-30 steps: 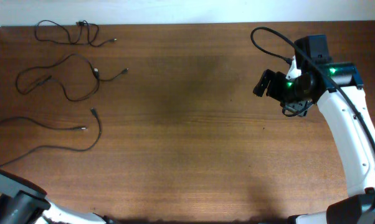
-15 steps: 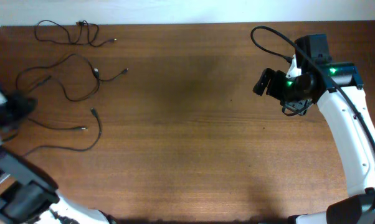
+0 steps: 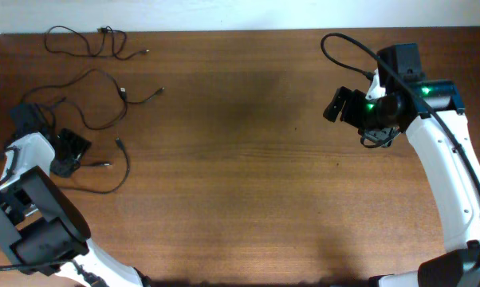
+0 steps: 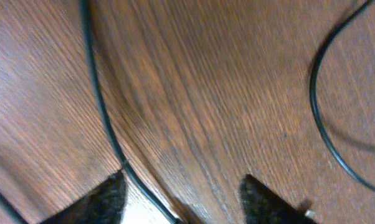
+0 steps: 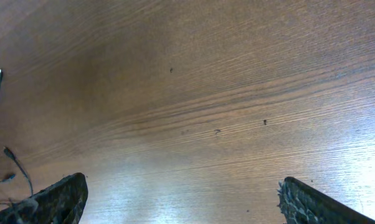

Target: Untangle cables

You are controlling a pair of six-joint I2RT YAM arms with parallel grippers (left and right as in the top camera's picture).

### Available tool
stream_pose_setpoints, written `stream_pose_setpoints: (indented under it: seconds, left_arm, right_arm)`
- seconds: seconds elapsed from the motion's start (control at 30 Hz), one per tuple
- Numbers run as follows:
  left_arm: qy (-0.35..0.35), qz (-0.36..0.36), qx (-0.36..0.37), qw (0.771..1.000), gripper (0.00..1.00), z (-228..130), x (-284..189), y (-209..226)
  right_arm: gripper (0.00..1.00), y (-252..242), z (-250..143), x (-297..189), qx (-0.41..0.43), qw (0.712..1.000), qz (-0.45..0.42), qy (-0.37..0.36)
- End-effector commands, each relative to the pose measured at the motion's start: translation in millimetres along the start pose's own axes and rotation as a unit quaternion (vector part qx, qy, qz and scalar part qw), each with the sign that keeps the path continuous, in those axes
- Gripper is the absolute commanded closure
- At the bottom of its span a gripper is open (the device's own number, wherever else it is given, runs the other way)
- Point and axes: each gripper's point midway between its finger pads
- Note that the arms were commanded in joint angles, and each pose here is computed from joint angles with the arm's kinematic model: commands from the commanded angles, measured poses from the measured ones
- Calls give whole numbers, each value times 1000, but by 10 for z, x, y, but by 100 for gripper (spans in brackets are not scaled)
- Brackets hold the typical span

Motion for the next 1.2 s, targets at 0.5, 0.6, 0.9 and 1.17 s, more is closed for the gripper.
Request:
stream_pose_setpoints:
  seconds: [0.5,0.6,0.9,1.17]
  left_arm:
    - [4,74,-49,996,50,-259,75,166]
    - [-7,89,-60,994,46,-296,143,254]
    - [31,18,-20,999,100,-418,172,11]
    - [139,-2,-1,990,100,-904,88,-3]
  right_arm:
    - [1,72,41,-75,-6,1000,15,-11]
    - [1,67,36,-74,-6,1000,14,-10]
    - [1,68,36,-74,-6,1000,15,-10]
    - [2,93,70,-76,-8,1000,20,-17]
Point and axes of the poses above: each gripper's point midway between its finger pads, its own x axis out along the fingers, its own y axis along the line the jaws close on, z = x × y, and after that the axes turned 5 degrees about x, right-handed
